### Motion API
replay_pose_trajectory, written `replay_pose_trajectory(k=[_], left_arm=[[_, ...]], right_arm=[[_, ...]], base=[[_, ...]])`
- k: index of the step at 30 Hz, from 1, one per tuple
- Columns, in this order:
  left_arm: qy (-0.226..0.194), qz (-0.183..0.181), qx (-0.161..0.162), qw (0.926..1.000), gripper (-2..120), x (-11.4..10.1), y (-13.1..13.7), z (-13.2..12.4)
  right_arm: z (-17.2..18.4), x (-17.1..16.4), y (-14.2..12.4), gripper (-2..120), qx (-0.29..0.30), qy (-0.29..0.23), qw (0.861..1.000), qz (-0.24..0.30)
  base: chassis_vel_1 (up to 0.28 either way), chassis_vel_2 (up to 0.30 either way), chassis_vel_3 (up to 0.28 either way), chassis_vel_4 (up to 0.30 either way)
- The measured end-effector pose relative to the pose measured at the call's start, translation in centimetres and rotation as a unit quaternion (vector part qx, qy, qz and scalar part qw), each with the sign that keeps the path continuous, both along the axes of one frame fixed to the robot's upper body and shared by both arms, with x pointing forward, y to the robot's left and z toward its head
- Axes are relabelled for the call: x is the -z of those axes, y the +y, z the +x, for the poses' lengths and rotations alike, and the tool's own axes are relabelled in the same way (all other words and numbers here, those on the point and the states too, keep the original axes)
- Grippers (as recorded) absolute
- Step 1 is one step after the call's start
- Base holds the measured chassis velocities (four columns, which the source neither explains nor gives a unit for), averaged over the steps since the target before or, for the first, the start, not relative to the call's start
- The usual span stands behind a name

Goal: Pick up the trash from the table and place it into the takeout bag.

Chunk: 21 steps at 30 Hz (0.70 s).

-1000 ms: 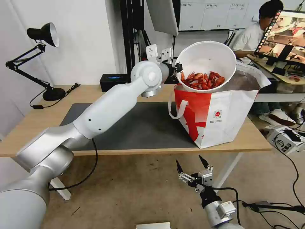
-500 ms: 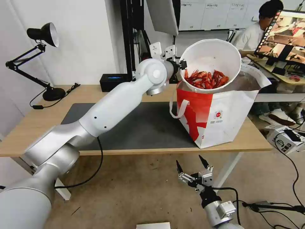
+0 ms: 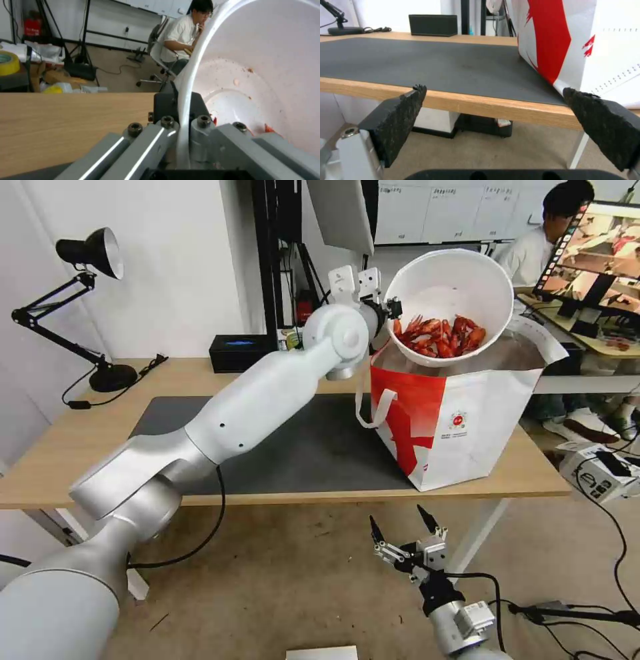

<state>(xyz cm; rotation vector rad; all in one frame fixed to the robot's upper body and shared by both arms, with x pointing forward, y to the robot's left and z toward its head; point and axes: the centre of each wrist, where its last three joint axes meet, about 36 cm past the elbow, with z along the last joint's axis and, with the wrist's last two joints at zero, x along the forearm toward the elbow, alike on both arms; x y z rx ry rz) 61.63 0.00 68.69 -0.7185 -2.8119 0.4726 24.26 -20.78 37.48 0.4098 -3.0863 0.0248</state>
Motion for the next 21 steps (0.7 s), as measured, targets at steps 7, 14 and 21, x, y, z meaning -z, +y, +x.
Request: replay_pose_trajectory(k=[7, 14, 21], left_arm=[[-0.02, 0.009, 0.012, 0.9997, 0, 0.8, 0.7, -0.8], [-0.02, 0.028, 0.03, 0.999, 0, 1.2, 1.4, -1.8], [-0.013, 0.039, 0.039, 0.9984, 0, 1.5, 1.8, -2.2]], right_arm=[[0.0, 0.0, 0.0, 100, 0.0, 0.0, 1.0, 0.0], [0.0, 0.0, 0.0, 100, 0.0, 0.0, 1.0, 0.0], [0.0, 0.0, 0.0, 100, 0.0, 0.0, 1.0, 0.0]], base=[[0.0, 0.0, 0.0, 0.0], [0.0, 0.0, 0.0, 0.0], [0.0, 0.0, 0.0, 0.0]])
